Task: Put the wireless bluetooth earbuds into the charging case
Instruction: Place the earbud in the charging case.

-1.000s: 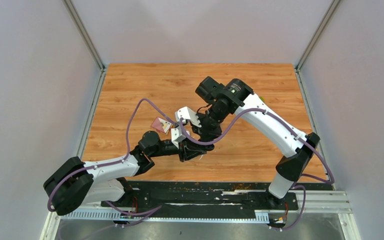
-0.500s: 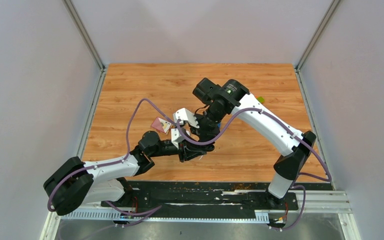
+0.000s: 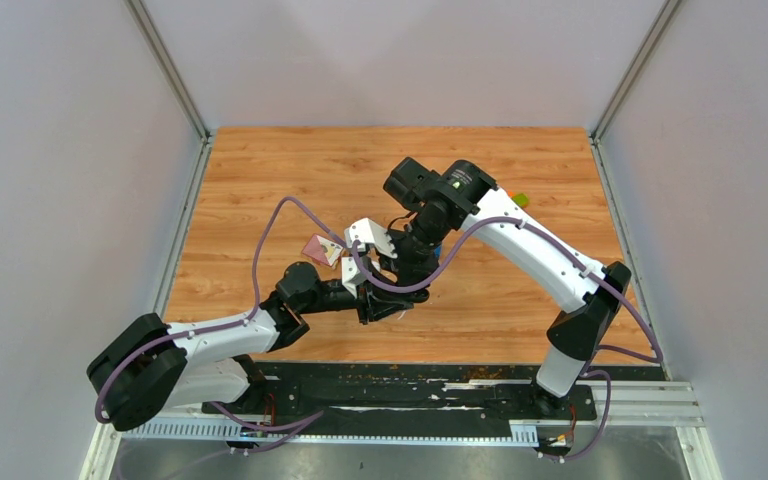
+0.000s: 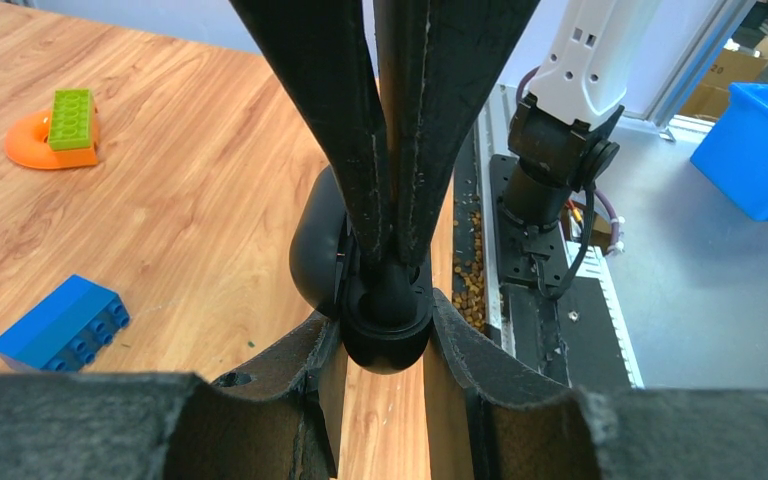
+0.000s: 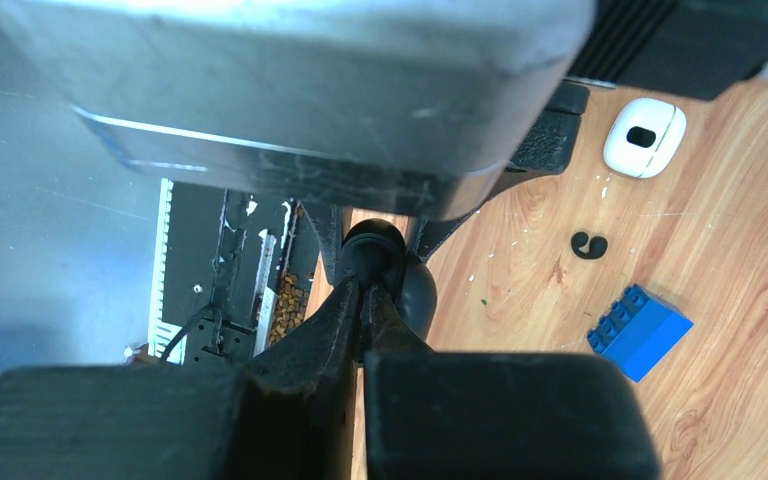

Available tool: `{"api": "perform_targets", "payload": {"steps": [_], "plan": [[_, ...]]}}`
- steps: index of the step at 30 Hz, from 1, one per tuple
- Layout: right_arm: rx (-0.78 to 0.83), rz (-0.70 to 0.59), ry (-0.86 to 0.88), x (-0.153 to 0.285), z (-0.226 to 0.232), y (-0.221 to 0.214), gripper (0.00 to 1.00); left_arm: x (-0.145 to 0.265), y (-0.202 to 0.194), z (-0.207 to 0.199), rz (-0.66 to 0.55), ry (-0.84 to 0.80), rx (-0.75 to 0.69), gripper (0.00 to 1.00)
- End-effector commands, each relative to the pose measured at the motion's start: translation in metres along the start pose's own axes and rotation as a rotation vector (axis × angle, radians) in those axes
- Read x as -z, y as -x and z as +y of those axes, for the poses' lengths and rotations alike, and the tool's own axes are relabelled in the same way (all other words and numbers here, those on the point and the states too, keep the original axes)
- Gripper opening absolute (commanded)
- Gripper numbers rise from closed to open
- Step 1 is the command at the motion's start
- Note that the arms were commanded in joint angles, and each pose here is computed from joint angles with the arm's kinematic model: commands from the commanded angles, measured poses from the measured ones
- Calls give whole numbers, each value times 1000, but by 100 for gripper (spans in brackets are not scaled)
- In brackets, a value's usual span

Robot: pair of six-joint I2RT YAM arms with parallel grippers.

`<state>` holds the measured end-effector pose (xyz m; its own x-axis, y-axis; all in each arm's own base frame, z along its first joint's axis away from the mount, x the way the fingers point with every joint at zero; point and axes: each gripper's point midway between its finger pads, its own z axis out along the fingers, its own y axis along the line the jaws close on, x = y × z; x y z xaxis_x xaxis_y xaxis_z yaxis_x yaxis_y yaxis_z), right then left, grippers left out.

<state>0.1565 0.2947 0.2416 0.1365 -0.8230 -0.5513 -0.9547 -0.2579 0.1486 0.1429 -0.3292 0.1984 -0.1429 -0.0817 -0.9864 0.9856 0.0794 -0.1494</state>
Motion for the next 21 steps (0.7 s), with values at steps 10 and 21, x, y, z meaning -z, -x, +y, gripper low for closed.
{"api": "perform_targets", "payload": {"steps": [10,21], "plan": [[35,-43,-74,9,-9,17,17,-6,29,-4,-78,-31,-49,0],[133,-138,-119,57,32,27,20,-5,28,-2,-76,-19,-46,0]]}}
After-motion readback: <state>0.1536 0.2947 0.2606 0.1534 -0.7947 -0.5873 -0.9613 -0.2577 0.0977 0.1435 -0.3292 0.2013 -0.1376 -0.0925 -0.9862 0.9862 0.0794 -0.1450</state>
